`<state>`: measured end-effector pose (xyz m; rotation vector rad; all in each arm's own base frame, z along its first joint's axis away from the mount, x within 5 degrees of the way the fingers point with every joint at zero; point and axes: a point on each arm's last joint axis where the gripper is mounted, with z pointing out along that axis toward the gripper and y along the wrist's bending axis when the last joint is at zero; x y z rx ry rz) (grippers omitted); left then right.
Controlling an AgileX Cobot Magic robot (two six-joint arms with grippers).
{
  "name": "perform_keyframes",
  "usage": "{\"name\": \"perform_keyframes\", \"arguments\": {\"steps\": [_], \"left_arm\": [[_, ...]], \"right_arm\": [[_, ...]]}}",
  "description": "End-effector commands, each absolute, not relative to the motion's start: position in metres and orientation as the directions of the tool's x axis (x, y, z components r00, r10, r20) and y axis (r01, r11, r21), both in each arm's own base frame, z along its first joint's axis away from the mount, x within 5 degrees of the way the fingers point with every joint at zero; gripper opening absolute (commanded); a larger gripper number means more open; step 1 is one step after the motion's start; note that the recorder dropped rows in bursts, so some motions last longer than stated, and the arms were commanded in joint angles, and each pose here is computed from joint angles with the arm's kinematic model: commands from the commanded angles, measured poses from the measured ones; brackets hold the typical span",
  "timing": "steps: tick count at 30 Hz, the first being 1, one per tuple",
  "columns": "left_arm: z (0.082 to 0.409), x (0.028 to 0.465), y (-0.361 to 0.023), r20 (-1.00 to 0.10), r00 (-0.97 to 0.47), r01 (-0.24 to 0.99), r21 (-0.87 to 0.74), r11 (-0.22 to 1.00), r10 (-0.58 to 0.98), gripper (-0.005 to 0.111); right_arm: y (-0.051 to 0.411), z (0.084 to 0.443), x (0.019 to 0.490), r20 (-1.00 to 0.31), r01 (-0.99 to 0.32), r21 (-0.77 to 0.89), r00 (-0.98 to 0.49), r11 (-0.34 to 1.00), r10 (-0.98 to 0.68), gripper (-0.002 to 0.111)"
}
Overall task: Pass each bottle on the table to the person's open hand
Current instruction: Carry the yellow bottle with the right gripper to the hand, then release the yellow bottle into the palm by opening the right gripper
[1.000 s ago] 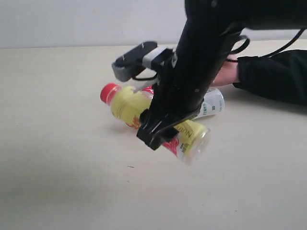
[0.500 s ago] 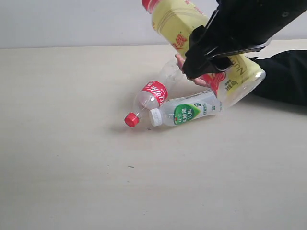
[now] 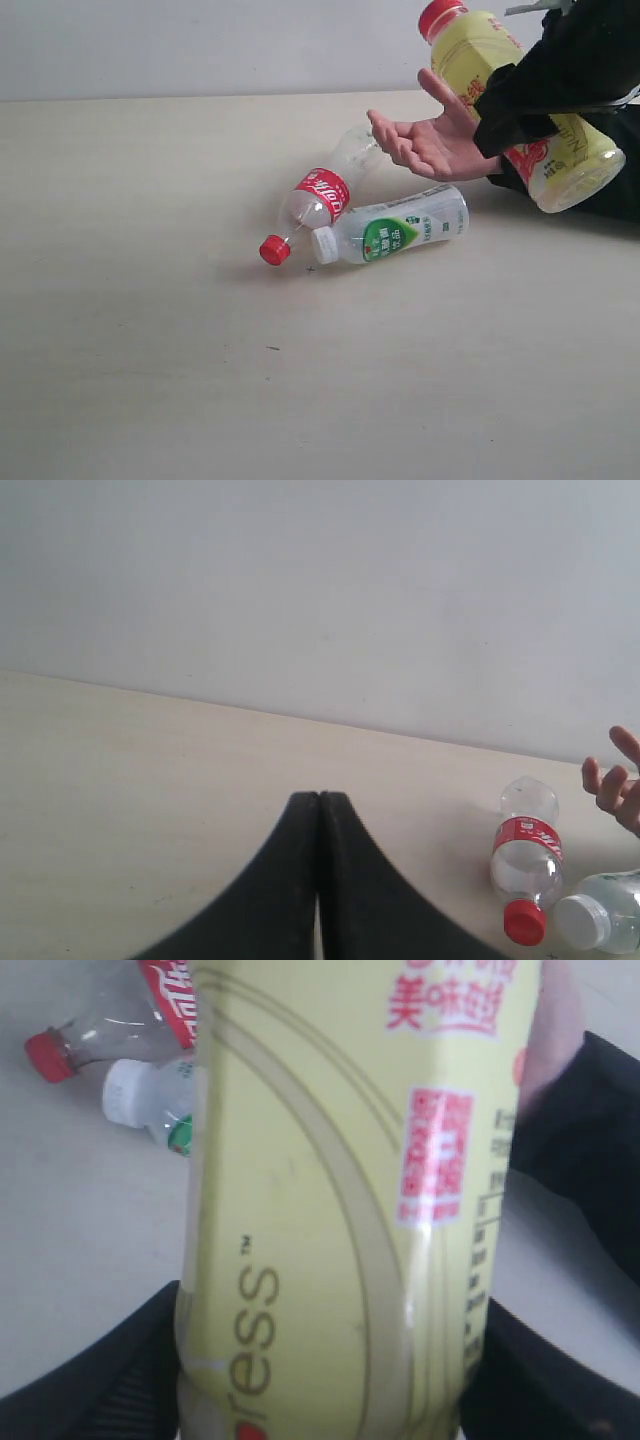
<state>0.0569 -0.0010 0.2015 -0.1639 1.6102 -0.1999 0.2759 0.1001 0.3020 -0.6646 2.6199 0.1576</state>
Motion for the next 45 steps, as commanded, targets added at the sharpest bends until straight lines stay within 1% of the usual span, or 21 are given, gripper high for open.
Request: {"name": "perform_keyframes", "arguments": {"steps": [1,6,16,20,31,41,43,45], "left_arm": [[0.202,0.056,-0.001,-0.974,-0.042,0.023,-0.225,0.974,-0.224,0.000],[0.202,0.056,-0.001,-0.974,-0.042,0.023,-0.225,0.974,-0.224,0.000],[0.202,0.056,-0.001,-0.974,-0.042,0.023,-0.225,0.974,-0.224,0.000],[0.202,0.056,-0.001,-0.974,-0.042,0.023,-0.225,0.974,-0.224,0.000],[0.202,0.056,-0.001,-0.974,-0.042,0.023,-0.225,0.974,-0.224,0.000],[0.202,0.056,-0.001,-0.974,-0.042,0.023,-0.225,0.974,-0.224,0.000],[0.202,0.056,-0.001,-0.974,-0.042,0.023,-0.225,0.974,-0.224,0.000],[0.202,0.056,-0.001,-0.974,-0.042,0.023,-0.225,0.974,-0.224,0.000]], "right_arm": [[0.093,0.288,0.300,-0.399,-0.446,0.003,-0.821,0.895,-0.408,0.000],[0.099,0.270,0.326,-0.358,-0.440,0.006,-0.839,0.898,-0.409,0.000],[0.117,0.255,0.388,-0.337,-0.435,0.011,-0.849,0.901,-0.406,0.000],[0.119,0.248,0.407,-0.329,-0.391,-0.004,-0.868,0.920,-0.371,0.000],[0.123,0.220,0.421,-0.280,-0.375,0.011,-0.891,0.927,-0.357,0.000],[0.124,0.220,0.423,-0.307,-0.372,0.008,-0.884,0.928,-0.352,0.000],[0.124,0.220,0.424,-0.313,-0.367,0.009,-0.885,0.930,-0.346,0.006],[0.124,0.220,0.425,-0.321,-0.354,0.013,-0.887,0.935,-0.332,0.014]]}}
